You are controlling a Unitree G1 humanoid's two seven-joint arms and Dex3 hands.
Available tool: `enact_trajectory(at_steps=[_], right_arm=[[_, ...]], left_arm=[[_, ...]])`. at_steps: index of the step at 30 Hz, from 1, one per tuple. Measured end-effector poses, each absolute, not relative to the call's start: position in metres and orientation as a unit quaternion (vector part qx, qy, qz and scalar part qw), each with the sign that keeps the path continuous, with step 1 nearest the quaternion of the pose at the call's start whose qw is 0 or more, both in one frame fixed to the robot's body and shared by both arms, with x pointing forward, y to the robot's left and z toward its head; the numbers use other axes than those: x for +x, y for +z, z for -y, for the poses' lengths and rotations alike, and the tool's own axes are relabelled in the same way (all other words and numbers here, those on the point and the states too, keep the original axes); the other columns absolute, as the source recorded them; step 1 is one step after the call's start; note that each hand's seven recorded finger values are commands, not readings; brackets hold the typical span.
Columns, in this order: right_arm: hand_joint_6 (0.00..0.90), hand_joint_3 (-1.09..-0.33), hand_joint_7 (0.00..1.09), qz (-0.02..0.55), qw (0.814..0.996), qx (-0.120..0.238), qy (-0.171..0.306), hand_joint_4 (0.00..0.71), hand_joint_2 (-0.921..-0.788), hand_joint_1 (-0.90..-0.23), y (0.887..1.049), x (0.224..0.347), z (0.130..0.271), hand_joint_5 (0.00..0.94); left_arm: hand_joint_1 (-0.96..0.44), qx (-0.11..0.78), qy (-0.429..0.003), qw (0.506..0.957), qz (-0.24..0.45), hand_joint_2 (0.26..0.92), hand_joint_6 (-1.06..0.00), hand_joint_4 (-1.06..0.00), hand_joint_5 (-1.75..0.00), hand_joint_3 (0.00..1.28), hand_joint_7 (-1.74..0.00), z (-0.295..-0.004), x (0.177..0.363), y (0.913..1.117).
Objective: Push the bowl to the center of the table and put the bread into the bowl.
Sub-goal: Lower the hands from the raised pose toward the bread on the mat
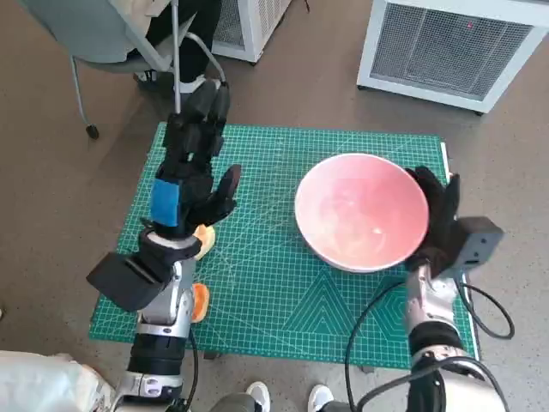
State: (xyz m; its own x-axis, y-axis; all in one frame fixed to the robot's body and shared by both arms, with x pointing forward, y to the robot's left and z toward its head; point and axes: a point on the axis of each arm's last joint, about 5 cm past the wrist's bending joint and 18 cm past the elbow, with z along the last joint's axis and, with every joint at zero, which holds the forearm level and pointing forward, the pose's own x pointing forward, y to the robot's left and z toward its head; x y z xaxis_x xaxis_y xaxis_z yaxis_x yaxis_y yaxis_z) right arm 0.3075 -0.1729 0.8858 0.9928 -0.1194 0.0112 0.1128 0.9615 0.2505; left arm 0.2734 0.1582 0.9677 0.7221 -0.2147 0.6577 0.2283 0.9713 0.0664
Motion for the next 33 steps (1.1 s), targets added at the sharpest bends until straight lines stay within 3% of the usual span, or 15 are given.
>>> enact_trajectory(at_steps=[5,13,20,27,33], right_arm=[[0.332,-0.768,0.07,0.013,0.99,0.132,-0.043,0.3,-0.921,-0.499,0.892,0.313,0.161,0.01],[0.342,-0.773,0.08,0.004,0.994,0.107,-0.02,0.306,-0.921,-0.556,0.899,0.319,0.145,0.01],[0.33,-0.768,0.09,-0.005,0.994,0.107,-0.011,0.305,-0.921,-0.536,0.902,0.322,0.141,0.007],[0.319,-0.751,0.09,0.015,0.996,0.085,-0.021,0.298,-0.921,-0.53,0.91,0.325,0.153,0.002],[0.312,-0.732,0.09,0.096,0.994,0.038,-0.041,0.279,-0.921,-0.532,0.927,0.329,0.178,0.0]], left_arm=[[-0.5,-0.007,-0.114,0.928,0.354,0.921,0.0,-0.18,-0.03,0.51,-0.51,-0.16,0.272,0.967],[-0.5,-0.006,-0.109,0.93,0.352,0.921,0.0,-0.18,-0.02,0.51,-0.51,-0.163,0.27,0.964],[-0.48,0.012,-0.102,0.928,0.358,0.921,-0.01,-0.18,-0.02,0.51,-0.51,-0.17,0.263,0.965],[-0.51,0.101,-0.115,0.927,0.344,0.921,-0.02,-0.2,-0.03,0.49,-0.52,-0.2,0.243,0.964],[-0.52,0.258,-0.147,0.916,0.269,0.921,-0.04,-0.24,-0.04,0.45,-0.55,-0.246,0.212,0.974]])
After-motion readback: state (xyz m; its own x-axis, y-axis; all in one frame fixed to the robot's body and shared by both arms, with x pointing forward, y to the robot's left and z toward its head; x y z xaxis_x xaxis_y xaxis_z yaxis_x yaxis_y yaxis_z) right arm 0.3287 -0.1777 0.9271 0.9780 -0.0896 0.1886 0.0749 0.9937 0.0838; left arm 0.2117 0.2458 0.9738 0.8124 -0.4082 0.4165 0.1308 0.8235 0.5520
